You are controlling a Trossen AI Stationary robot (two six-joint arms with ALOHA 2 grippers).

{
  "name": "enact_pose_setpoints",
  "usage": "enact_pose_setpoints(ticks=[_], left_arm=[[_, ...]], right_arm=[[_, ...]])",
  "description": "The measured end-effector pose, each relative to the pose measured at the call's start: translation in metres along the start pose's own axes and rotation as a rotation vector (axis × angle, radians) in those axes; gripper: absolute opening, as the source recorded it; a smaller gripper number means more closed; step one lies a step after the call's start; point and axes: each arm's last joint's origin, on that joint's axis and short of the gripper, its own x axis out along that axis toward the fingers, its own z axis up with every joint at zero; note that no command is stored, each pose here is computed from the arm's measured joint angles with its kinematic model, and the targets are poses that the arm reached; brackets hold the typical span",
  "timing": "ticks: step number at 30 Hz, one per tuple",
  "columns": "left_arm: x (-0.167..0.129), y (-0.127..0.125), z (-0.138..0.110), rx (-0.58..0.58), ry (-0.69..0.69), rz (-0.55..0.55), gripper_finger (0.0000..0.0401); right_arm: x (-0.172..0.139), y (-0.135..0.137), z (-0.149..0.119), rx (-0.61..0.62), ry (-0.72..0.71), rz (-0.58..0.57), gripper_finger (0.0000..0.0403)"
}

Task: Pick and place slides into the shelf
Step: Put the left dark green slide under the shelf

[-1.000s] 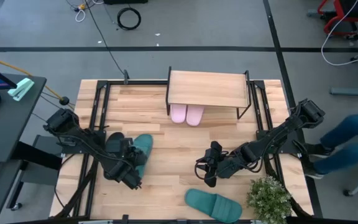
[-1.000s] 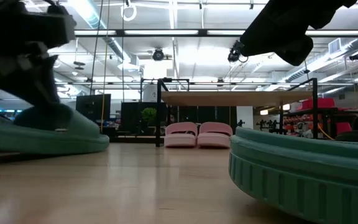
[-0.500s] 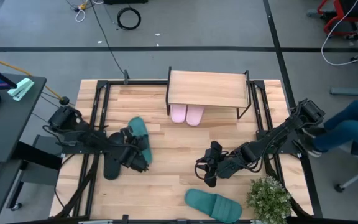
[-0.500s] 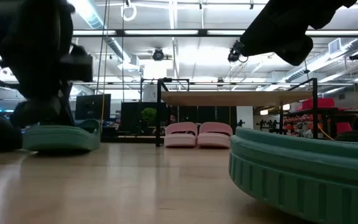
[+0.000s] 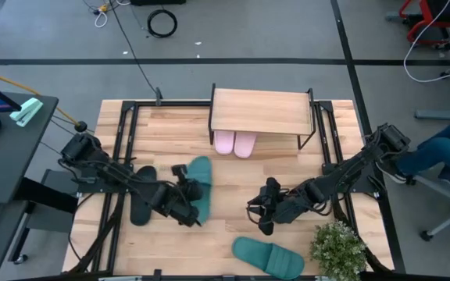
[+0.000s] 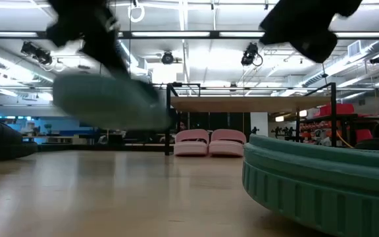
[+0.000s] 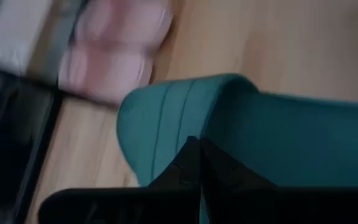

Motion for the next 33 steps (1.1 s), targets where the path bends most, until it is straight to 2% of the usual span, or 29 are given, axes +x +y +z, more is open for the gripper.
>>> enact_pose_setpoints(ticks=[5, 9, 14, 20, 23, 26, 28, 33], left_arm=[[-0.011, -0.001, 0.032, 0.036, -0.161, -0.046, 0.0002], [0.0, 0.003, 0.05, 0.013, -0.255, -0.025, 0.0001], [0.039, 0.007, 0.069, -0.008, -0.315, 0.027, 0.0001], [0.092, 0.013, 0.087, -0.077, -0.421, 0.0, 0.0], [0.12, 0.019, 0.09, -0.104, -0.429, -0.022, 0.0], [0.149, 0.021, 0.094, -0.096, -0.404, -0.079, 0.0], [0.169, 0.022, 0.097, -0.087, -0.385, -0.08, 0.0], [0.196, 0.028, 0.119, -0.094, -0.41, -0.074, 0.0]], right_arm=[[-0.035, 0.019, -0.006, -0.017, -0.001, 0.109, 0.0091], [-0.064, 0.035, -0.016, -0.022, -0.07, 0.137, 0.0084], [-0.089, 0.045, -0.032, -0.027, -0.137, 0.121, 0.0078], [-0.097, 0.046, -0.041, -0.027, -0.167, 0.081, 0.0078], [-0.096, 0.045, -0.042, -0.036, -0.163, 0.071, 0.0078], [-0.096, 0.044, -0.042, -0.044, -0.16, 0.065, 0.0077], [-0.096, 0.043, -0.043, -0.052, -0.156, 0.06, 0.0077], [-0.097, 0.043, -0.042, -0.051, -0.156, 0.059, 0.0077]])
